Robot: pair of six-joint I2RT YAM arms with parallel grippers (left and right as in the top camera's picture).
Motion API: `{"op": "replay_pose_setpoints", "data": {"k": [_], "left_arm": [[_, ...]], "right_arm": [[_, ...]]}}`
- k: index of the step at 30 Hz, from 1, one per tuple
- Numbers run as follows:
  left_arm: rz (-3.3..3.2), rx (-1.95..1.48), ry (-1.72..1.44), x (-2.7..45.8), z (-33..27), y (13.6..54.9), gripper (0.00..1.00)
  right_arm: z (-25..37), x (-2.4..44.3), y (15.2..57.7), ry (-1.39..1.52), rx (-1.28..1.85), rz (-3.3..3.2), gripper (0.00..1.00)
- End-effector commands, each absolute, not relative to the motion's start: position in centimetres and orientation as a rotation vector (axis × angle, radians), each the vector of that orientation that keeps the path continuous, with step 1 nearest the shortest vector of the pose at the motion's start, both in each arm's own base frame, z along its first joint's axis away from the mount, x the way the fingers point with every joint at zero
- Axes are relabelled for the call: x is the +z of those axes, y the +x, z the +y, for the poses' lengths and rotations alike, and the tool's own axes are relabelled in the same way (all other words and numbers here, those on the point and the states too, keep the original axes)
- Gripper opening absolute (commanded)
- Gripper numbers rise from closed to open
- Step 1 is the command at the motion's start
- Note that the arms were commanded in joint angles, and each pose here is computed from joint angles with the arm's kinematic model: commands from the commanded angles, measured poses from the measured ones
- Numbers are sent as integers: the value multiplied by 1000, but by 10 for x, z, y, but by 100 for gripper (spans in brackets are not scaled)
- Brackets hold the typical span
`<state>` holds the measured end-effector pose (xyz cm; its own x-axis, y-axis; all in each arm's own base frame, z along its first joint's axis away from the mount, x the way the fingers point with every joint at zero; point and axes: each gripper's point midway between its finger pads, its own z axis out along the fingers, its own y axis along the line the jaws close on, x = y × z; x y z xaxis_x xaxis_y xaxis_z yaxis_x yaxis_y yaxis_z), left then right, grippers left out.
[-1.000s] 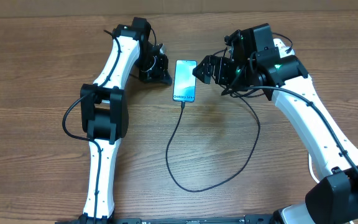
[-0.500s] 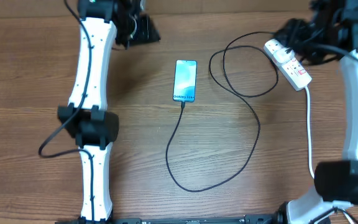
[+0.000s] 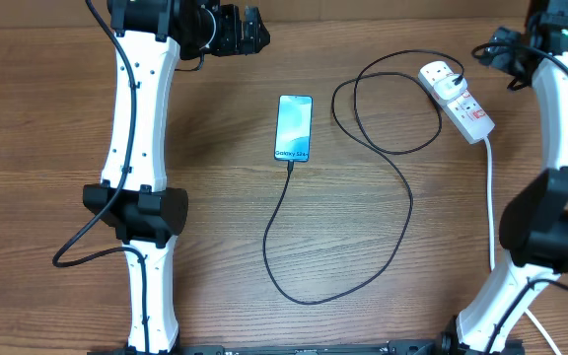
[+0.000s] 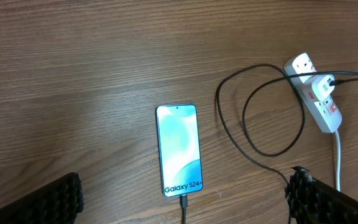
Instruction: Plug charger to phone and switch on socket
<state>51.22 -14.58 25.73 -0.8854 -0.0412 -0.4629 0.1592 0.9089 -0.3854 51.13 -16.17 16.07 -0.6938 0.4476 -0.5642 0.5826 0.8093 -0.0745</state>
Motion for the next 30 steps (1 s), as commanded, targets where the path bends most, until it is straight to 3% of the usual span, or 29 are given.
{"op": "replay_pose_setpoints", "data": {"k": [1, 11, 18, 30], "left_arm": [[2606, -559, 97, 252, -143, 514, 100], [2606, -559, 97, 252, -143, 514, 100], [2606, -559, 97, 252, -143, 514, 100], [2606, -559, 97, 252, -143, 514, 100]], "right_arm": [[-181, 132, 514, 796, -457, 2472, 100], [-184, 73, 522, 802, -473, 2542, 100], [-166, 60, 529, 689, -147, 2632, 100], [-179, 48, 521, 748, -2, 2645, 100]]}}
